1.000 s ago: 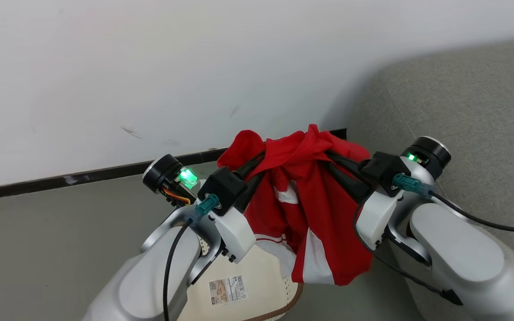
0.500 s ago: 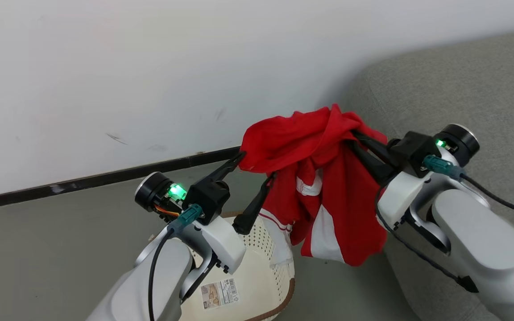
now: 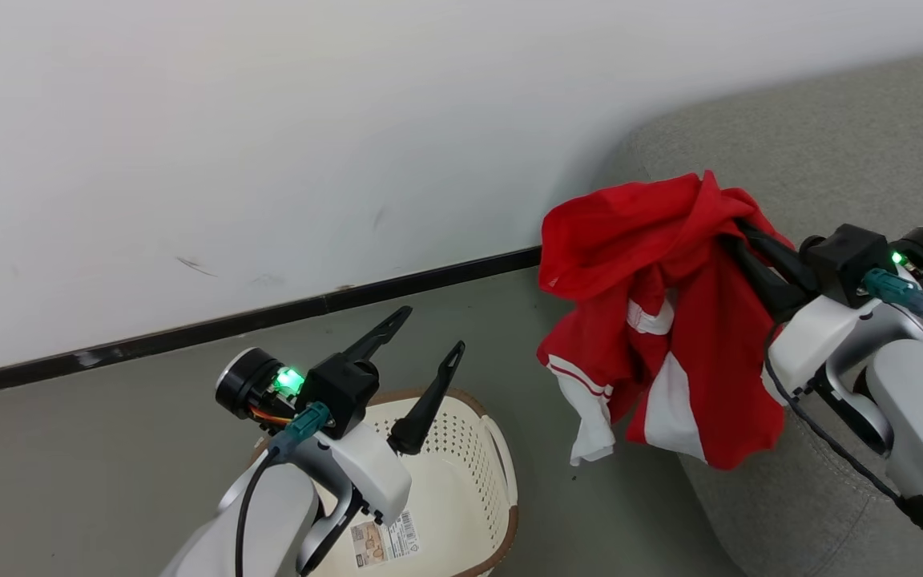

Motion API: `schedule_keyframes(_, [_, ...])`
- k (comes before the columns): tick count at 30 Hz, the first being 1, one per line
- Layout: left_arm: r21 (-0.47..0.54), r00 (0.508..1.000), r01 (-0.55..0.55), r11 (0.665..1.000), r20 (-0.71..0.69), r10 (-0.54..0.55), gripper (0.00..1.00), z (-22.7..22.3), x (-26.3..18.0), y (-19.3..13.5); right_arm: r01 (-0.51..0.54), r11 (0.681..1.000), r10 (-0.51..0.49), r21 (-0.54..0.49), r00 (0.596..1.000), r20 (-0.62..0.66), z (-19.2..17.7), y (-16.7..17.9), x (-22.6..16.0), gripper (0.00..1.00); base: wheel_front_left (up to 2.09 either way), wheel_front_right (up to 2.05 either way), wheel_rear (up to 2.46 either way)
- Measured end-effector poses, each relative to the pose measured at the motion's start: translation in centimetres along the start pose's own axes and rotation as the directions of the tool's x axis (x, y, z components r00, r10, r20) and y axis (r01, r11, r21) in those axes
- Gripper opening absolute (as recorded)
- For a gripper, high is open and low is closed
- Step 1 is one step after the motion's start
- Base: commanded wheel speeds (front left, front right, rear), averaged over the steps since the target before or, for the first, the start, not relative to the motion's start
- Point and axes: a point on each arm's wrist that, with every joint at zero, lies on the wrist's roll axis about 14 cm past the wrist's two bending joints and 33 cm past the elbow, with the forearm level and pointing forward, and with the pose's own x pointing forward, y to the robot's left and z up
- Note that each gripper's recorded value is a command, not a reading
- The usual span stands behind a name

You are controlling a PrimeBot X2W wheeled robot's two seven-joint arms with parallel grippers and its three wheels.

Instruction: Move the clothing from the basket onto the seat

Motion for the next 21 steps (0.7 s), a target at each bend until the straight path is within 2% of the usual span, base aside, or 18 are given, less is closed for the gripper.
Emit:
schedule_keyframes(10, [-0.067, 0.996, 0.09, 0.994, 0.032, -0.088, 1.0, 0.6, 0.4, -3.5, 0.139, 0.99, -0.139, -0.01, 0.989, -0.046, -1.2, -4.5, -4.0, 0.0, 0.0, 0.0, 0.0])
schedule_keyframes(21, [-0.125, 0.973, 0.227, 0.966, 0.068, -0.22, 1.0, 1.7, 1.0, -8.5, 0.275, 0.961, -0.276, -0.022, 0.959, -0.056, -1.0, -7.9, -9.5, 0.0, 0.0, 0.0, 0.0])
